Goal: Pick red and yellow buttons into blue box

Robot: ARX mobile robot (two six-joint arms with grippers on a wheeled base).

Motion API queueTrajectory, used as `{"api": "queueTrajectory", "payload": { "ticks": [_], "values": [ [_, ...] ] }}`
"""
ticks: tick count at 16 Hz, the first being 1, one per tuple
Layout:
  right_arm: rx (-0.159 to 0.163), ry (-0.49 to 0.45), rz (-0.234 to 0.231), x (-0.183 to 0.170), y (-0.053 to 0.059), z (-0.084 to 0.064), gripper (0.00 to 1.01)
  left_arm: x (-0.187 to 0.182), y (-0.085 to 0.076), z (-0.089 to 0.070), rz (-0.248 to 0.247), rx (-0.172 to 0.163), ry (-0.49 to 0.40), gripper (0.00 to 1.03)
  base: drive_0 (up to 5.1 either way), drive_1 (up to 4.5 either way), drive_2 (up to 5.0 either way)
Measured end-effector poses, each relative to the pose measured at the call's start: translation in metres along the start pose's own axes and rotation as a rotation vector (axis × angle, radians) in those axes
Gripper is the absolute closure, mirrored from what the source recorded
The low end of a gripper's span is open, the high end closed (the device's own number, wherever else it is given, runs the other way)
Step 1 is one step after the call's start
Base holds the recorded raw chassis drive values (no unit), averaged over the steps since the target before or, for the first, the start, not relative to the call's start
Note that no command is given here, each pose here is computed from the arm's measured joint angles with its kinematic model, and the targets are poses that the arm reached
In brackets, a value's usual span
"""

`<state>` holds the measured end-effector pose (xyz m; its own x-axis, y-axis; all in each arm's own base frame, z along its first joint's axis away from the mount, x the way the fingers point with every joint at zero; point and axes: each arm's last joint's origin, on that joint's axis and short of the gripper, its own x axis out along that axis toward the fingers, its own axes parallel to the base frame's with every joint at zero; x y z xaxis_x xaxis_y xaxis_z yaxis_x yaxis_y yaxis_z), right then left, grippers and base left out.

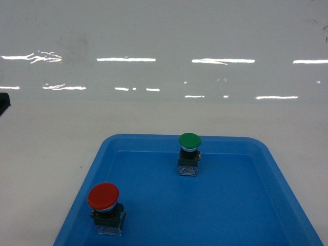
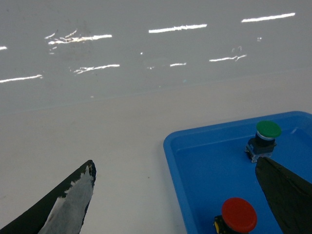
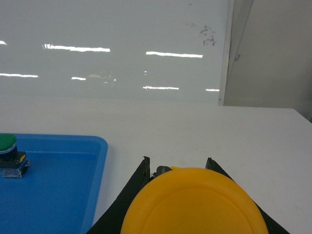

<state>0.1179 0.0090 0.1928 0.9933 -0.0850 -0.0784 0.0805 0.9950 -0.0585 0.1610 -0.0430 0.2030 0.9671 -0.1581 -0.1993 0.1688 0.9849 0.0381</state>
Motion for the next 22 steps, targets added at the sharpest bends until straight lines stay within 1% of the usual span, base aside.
{"api": "queueTrajectory", "payload": {
  "ticks": [3,4,7,8,9,10,11,12,14,15,16,17,18,19,22],
  "values": [
    [0.000,0.000,0.000,0.000,0.000,0.000,0.73,0.011,-0.006,0.001,-0.018,0.013,0.044,0.05,0.0,0.00,0.0],
    [0.000,0.000,0.000,0.000,0.000,0.000,0.73,0.014,-0.008,0.002,-0.022,0.015,0.041,0.05,0.0,0.00,0.0],
    [0.000,0.001,0.000,0.000,0.000,0.000,0.73,0.028,-0.013,0.000,-0.034,0.034,0.076,0.05,0.0,0.00,0.0],
    [0.000,0.000,0.000,0.000,0.000,0.000,0.73,0.035,-0.016,-0.003,-0.041,0.046,0.104,0.05,0.0,0.00,0.0],
    [0.000,0.000,0.000,0.000,0.000,0.000,0.73,0.044,-0.022,-0.006,-0.049,0.076,0.154,0.05,0.0,0.00,0.0],
    [0.000,0.000,0.000,0.000,0.000,0.000,0.73,0.060,-0.034,-0.013,-0.087,0.114,0.238,0.05,0.0,0.00,0.0],
    [0.000,0.000,0.000,0.000,0.000,0.000,0.73,0.066,-0.038,-0.017,-0.108,0.121,0.280,0.05,0.0,0.00,0.0],
    [0.000,0.000,0.000,0.000,0.000,0.000,0.73,0.075,-0.047,-0.023,-0.134,0.139,0.322,0.05,0.0,0.00,0.0],
    [0.000,0.000,0.000,0.000,0.000,0.000,0.73,0.081,-0.054,-0.031,-0.145,0.160,0.372,0.05,0.0,0.00,0.0],
    [0.000,0.000,0.000,0.000,0.000,0.000,0.73,0.082,-0.056,-0.034,-0.152,0.165,0.384,0.05,0.0,0.00,0.0],
    [0.000,0.000,0.000,0.000,0.000,0.000,0.73,0.085,-0.062,-0.042,-0.174,0.168,0.428,0.05,0.0,0.00,0.0],
    [0.000,0.000,0.000,0.000,0.000,0.000,0.73,0.087,-0.064,-0.047,-0.192,0.156,0.458,0.05,0.0,0.00,0.0],
    [0.000,0.000,0.000,0.000,0.000,0.000,0.73,0.089,-0.066,-0.052,-0.196,0.154,0.483,0.05,0.0,0.00,0.0],
    [0.000,0.000,0.000,0.000,0.000,0.000,0.73,0.091,-0.066,-0.055,-0.202,0.143,0.500,0.05,0.0,0.00,0.0],
    [0.000,0.000,0.000,0.000,0.000,0.000,0.73,0.100,-0.069,-0.068,-0.202,0.141,0.537,0.05,0.0,0.00,0.0]
  ]
}}
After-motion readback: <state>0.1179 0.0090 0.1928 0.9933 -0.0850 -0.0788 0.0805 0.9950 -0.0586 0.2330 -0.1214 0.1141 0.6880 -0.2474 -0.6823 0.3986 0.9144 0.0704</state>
